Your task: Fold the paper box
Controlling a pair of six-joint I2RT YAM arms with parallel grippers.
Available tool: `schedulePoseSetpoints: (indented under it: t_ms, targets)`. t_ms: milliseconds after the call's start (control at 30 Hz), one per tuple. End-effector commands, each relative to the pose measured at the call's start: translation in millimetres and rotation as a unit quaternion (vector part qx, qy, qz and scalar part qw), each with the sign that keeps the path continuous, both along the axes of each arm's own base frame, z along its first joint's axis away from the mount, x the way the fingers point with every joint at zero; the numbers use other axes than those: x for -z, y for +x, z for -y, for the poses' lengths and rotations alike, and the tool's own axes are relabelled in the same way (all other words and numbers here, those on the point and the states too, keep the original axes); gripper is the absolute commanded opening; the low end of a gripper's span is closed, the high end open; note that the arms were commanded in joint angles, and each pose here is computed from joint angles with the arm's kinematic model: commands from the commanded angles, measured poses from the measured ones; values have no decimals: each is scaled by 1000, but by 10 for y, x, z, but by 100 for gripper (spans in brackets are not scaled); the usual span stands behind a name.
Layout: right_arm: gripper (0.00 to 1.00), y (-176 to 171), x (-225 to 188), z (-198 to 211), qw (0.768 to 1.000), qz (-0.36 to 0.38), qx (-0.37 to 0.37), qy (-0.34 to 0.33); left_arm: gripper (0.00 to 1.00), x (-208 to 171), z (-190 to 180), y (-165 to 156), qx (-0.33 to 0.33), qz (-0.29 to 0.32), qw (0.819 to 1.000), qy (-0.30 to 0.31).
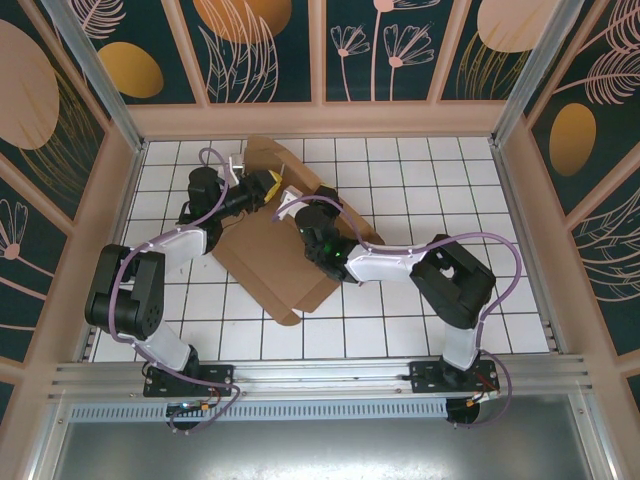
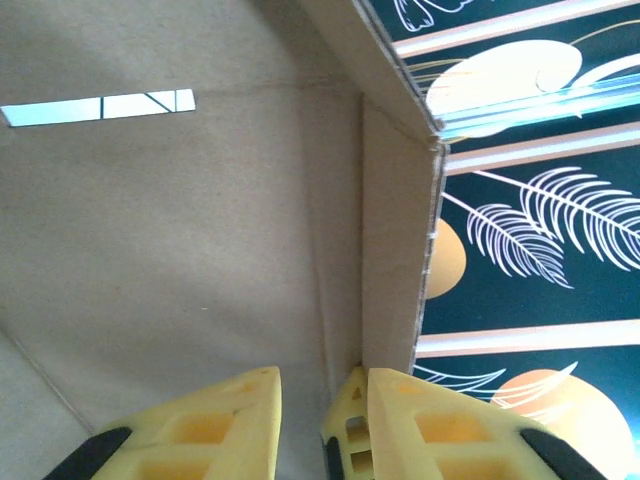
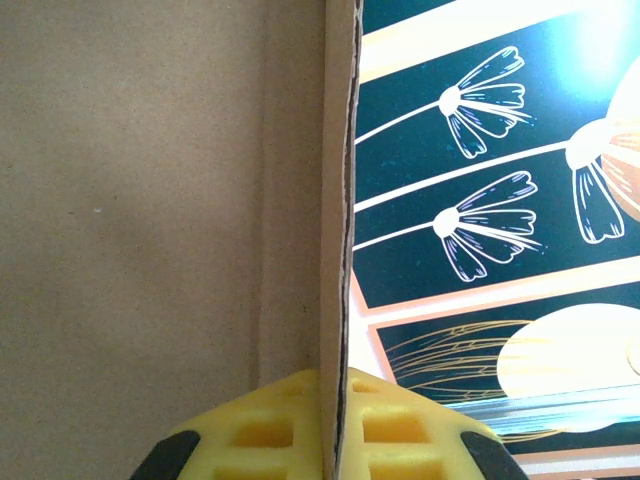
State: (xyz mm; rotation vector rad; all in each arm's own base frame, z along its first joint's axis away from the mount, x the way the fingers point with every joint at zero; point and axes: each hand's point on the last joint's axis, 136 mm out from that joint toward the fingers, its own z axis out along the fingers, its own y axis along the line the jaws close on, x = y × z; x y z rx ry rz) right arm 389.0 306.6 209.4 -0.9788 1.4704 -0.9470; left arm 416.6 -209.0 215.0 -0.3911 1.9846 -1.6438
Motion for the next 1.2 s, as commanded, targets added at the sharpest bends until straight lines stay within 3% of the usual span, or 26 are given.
schedulePoseSetpoints:
  t_ms: [0,100,233,400,800,1000,1167]
  targets:
    - [7,5,-191,-3,999,22,11,33,27,-341,50,-33,19,60,998,-9]
    - [7,19,-159,10,999,18,13,32,21,-333,23,-43,11,65,998,-1]
    - [7,12,-142,4,999,15,13,32,36,-339,34,-82,17,77,997,-4]
    - [7,13,-106,7,999,10,13,31,47,-465,31,-65,15,98,995,-2]
    - [7,-21,-134,-44,999,10,5,35,53,-364,227,323,13,70,997,2]
    - [7,-33,-171,-55,999,11,2,38,48,-166,391,429,21,46,998,27]
    - [8,-50,-190,-61,999,10,-4,42,30,-70,419,459,19,38,998,41]
